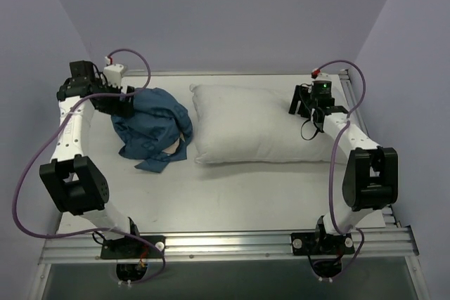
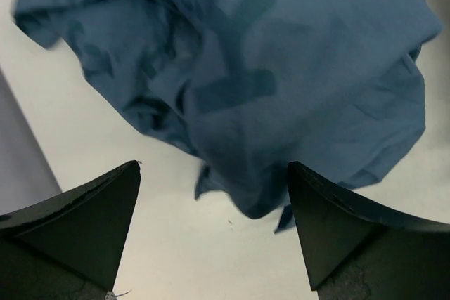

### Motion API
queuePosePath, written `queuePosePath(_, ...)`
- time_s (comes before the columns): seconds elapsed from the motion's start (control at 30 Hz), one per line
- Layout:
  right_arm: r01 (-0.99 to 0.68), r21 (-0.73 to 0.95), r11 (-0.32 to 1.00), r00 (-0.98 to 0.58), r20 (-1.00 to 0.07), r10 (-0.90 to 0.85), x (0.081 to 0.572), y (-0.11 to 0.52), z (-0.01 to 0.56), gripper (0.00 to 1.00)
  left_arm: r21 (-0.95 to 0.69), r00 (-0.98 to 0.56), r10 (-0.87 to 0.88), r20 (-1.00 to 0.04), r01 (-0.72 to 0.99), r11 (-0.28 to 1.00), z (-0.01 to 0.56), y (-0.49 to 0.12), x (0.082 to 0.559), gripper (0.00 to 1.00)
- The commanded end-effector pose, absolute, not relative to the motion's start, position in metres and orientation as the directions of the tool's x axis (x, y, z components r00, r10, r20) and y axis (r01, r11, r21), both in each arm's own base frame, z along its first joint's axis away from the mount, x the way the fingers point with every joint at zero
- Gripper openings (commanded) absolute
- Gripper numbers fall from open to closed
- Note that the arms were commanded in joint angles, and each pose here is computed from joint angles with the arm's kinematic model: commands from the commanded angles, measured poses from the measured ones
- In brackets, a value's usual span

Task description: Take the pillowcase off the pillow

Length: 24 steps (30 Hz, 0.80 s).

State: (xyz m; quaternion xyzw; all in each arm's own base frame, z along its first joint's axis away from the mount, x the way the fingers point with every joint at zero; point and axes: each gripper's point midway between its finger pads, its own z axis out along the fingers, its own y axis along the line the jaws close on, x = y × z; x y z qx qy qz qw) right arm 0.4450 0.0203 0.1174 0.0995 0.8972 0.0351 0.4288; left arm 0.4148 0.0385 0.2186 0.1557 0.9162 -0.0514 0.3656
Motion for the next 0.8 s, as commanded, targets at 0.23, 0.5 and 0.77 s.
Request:
queuePosePath(0.23,0.204,0.022,0.979,-0.776,-0.605,0.176,0.376,0.005,0.106,1.0,0.059,-0.644,0.245,-0.725,0.297,0.953,0.269,0.032,0.349,0.94)
queuePosePath(0.5,0.188,0.086,0.978,-0.705,-0.681,0.196,0.366,0.019,0.156,1.0,0.145,-0.705,0.304,-0.64,0.278,0.95,0.244,0.039,0.271,0.94)
queuePosePath(0.77,0.172,0.107,0.979,-0.693,-0.693,0.197,0.337,0.03,0.179,1.0,0.231,-0.757,0.296,-0.583,0.194,0.953,0.199,0.053,0.22,0.94)
